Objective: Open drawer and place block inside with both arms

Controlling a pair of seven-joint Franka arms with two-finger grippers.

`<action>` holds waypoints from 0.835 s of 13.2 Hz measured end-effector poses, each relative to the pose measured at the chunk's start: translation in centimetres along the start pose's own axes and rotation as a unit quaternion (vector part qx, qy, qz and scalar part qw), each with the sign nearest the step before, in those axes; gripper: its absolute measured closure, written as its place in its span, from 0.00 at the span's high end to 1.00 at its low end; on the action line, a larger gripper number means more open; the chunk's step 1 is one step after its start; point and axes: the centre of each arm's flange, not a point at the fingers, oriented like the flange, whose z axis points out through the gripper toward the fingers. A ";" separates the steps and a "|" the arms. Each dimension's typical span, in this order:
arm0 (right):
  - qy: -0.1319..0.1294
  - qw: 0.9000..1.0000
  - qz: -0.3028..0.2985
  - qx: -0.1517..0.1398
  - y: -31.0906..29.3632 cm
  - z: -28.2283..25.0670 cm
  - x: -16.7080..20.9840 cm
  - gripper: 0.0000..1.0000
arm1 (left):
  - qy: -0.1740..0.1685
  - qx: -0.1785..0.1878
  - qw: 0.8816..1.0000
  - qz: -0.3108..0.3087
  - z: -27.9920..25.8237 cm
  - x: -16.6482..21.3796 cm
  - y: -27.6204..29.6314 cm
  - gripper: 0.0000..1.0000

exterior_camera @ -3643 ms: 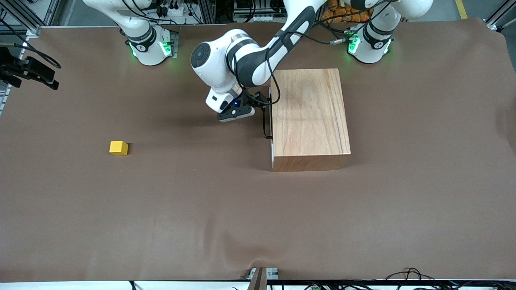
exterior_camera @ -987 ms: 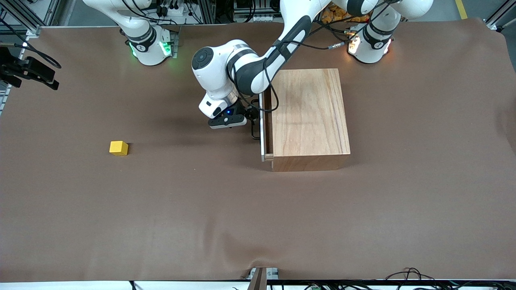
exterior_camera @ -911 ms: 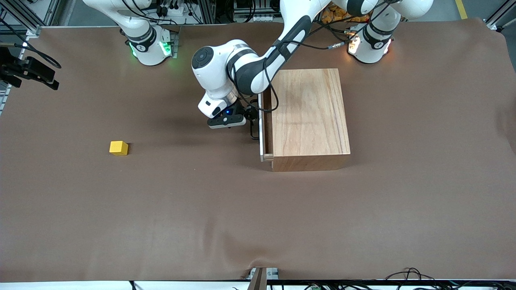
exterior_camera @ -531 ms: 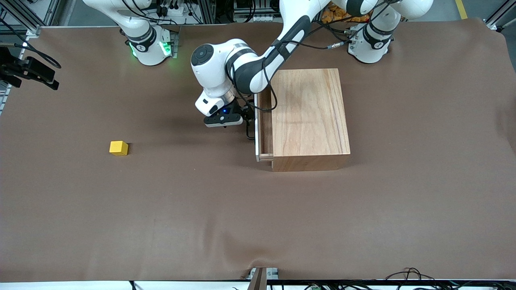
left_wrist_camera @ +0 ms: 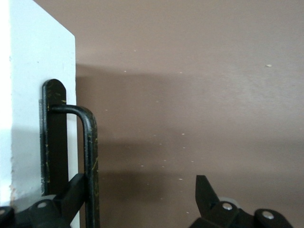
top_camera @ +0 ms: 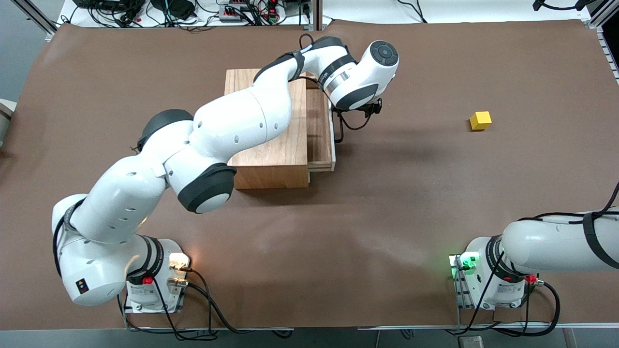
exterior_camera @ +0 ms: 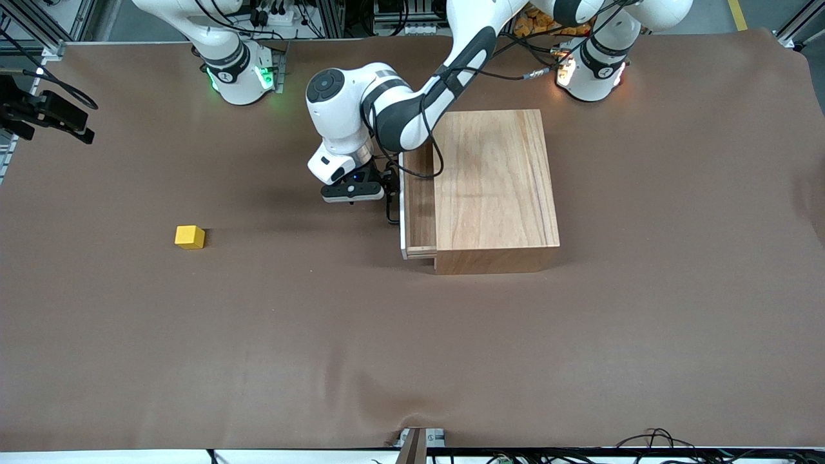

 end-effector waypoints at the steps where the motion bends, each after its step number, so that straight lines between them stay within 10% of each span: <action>1: 0.000 1.000 0.000 0.000 0.0 0.0 0.0 1.00 | 0.001 -0.010 1.000 -0.004 -0.1 0.0 0.2 1.00; 11: -0.001 1.000 0.000 0.000 0.0 0.1 0.0 1.00 | 0.007 -0.052 0.998 -0.027 -0.7 -0.9 1.7 1.00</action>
